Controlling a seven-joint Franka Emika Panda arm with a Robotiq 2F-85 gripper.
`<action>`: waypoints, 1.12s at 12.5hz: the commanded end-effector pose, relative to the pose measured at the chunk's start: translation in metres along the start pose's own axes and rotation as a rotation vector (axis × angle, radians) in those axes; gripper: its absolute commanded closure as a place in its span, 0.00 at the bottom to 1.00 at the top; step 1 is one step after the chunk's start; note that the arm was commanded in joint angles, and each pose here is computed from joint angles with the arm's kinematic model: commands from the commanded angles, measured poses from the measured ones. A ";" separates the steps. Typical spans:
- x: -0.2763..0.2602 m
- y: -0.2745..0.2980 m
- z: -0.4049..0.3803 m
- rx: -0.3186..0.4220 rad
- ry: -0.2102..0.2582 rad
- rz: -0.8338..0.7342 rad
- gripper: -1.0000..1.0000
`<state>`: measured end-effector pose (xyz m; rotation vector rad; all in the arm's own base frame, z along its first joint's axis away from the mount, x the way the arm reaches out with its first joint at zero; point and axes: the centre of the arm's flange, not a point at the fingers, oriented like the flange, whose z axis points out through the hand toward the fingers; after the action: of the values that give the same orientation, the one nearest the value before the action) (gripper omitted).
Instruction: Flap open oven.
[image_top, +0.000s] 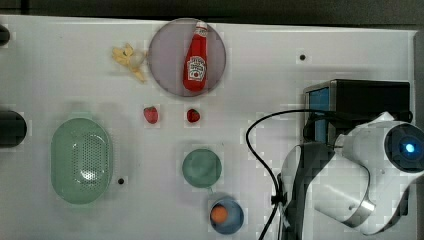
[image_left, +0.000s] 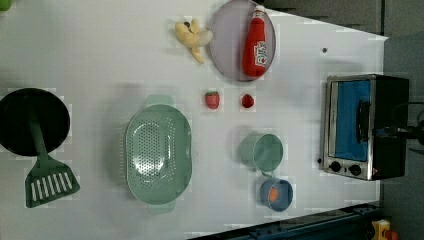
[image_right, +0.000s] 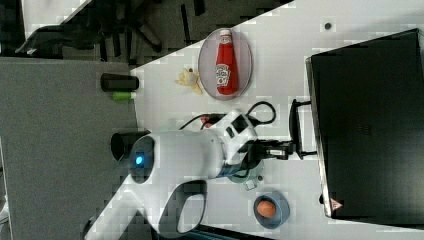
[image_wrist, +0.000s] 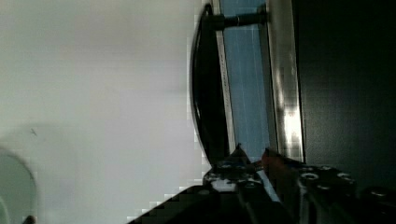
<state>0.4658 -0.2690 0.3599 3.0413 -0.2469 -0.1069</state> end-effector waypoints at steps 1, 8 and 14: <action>0.008 0.001 -0.002 -0.022 0.055 -0.060 0.82; 0.025 -0.016 0.041 -0.043 0.035 -0.084 0.82; 0.034 -0.077 0.054 -0.099 -0.007 -0.178 0.82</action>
<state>0.4936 -0.2510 0.3076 2.9462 -0.0443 -0.1267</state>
